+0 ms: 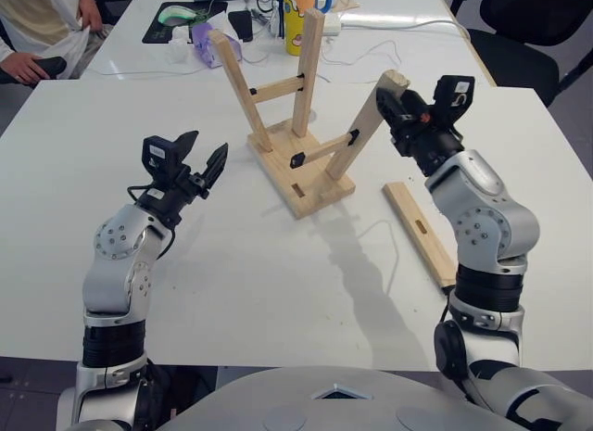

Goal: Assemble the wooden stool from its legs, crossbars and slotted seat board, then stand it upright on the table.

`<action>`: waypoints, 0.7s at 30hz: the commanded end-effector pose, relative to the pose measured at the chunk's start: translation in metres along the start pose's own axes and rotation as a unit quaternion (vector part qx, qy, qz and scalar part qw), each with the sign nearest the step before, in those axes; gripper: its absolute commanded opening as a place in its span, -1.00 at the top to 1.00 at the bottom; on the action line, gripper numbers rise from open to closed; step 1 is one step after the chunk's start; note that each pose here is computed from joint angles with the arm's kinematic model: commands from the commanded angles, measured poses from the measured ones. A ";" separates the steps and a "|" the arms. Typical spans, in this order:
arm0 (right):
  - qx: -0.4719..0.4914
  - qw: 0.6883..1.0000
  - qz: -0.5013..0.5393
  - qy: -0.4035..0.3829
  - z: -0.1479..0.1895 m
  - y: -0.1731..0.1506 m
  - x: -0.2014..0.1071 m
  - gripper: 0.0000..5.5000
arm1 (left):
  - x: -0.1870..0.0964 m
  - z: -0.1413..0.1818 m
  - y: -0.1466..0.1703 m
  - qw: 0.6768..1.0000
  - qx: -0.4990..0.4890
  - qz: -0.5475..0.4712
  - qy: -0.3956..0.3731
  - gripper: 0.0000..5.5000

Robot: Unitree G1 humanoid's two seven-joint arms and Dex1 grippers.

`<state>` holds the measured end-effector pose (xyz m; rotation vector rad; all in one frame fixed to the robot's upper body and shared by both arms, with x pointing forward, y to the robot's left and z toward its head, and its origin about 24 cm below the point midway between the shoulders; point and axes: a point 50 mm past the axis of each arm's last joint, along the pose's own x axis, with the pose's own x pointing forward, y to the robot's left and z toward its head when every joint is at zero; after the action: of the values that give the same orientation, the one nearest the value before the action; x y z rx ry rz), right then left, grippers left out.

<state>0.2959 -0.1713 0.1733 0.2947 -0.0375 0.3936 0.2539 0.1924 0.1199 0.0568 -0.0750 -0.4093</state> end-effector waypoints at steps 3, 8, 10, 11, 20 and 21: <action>-0.037 0.990 0.108 0.086 0.023 -0.030 -0.024 0.30 | -0.007 -0.002 0.000 1.000 -0.002 0.013 0.002 -0.08; -0.087 0.950 0.138 0.265 0.014 -0.051 -0.043 0.30 | -0.009 -0.002 0.000 1.000 -0.005 0.025 -0.001 -0.08; -0.098 0.935 0.090 0.329 -0.004 -0.064 -0.049 0.30 | -0.010 -0.003 -0.002 1.000 -0.006 0.030 -0.002 -0.08; -0.092 0.931 0.072 0.347 -0.013 -0.068 -0.051 0.23 | -0.010 -0.004 -0.002 0.999 -0.008 0.033 -0.002 -0.08; -0.087 0.905 -0.016 0.416 -0.064 -0.077 -0.065 -0.27 | -0.013 -0.007 -0.008 0.999 -0.019 0.049 -0.005 -0.08; -0.093 0.903 -0.020 0.418 -0.066 -0.078 -0.065 -0.33 | -0.013 -0.007 -0.008 0.999 -0.019 0.049 -0.005 -0.08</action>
<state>0.2641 -0.2451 0.0869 -0.0624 0.7589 0.4729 0.2415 0.1914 0.1118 0.0085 -0.0804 -0.3170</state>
